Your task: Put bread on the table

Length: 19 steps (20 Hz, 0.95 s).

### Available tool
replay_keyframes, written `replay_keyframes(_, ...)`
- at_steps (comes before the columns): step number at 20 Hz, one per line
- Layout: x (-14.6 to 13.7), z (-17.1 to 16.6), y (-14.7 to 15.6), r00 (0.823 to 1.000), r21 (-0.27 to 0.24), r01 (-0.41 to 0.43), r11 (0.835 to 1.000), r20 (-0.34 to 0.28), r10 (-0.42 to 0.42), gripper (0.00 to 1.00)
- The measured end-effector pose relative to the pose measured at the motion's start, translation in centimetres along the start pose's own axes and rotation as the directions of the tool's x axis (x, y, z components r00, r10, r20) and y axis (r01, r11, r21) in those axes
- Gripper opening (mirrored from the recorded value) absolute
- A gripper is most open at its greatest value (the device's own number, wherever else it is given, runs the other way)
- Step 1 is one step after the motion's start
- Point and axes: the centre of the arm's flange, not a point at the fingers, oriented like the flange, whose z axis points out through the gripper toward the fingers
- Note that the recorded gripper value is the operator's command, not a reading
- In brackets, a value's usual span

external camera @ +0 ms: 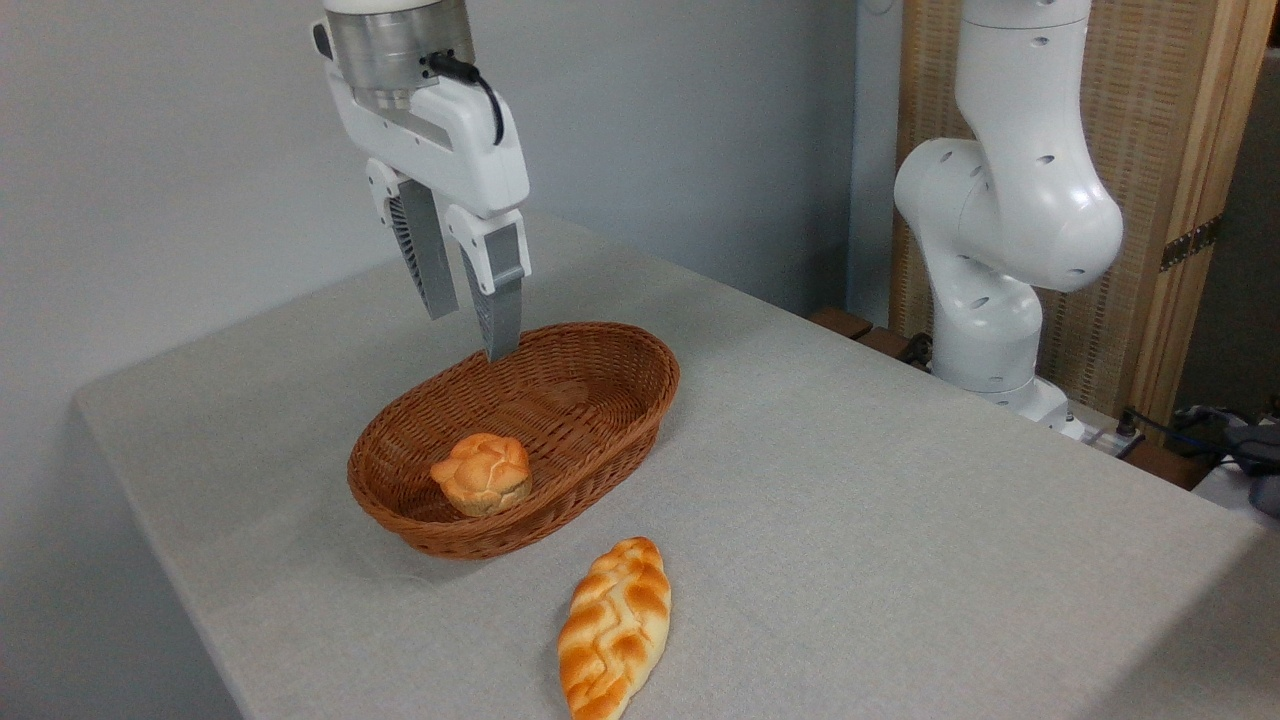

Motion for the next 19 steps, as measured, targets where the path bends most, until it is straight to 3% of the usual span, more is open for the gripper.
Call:
replay_keyframes(7, -1.1, -0.6, -1.8, 1.000, 0.045, 0.024, 0.999, 0.015, -0.025, 1.00)
replay_keyframes(19, -3.0, -1.5, -3.9, 0.999, 0.053, 0.036, 0.998, 0.006, -0.036, 1.00)
